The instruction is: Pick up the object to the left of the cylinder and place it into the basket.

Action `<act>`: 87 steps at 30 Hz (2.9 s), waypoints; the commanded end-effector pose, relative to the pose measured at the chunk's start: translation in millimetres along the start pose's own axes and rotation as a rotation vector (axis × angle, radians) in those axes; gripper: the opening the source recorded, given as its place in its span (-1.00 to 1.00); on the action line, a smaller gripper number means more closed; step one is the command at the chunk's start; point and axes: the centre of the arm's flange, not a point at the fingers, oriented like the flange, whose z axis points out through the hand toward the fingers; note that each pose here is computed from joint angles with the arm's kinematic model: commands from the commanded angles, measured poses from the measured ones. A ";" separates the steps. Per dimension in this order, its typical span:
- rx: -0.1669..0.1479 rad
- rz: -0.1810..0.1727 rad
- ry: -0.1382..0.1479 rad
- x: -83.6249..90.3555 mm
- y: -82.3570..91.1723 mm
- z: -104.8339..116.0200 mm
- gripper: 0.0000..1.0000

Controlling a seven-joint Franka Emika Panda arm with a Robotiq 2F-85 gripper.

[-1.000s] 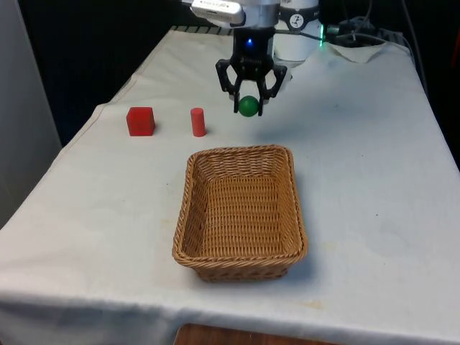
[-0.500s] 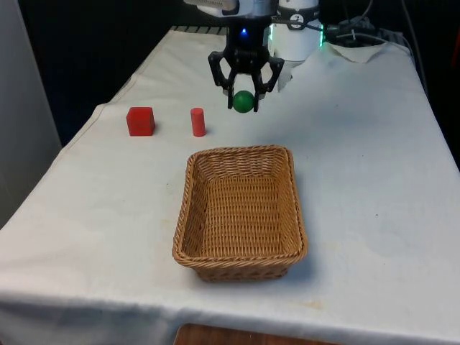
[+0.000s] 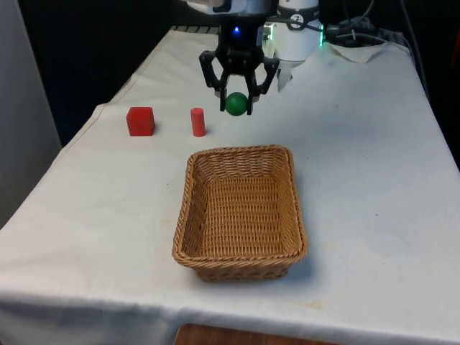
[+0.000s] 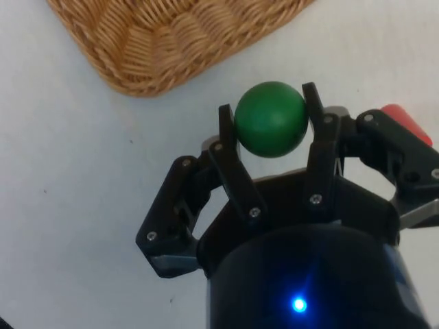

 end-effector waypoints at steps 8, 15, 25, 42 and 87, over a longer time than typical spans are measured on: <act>0.015 0.001 -0.003 33.0 -1.3 -3.4 -1.00; 0.012 0.000 -0.003 52.1 -4.5 -2.4 -1.00; 0.003 -0.009 -0.012 82.0 -15.3 12.2 -1.00; -0.020 -0.022 -0.003 111.8 -25.4 48.1 -1.00; -0.036 -0.030 -0.016 117.7 -31.5 91.4 1.00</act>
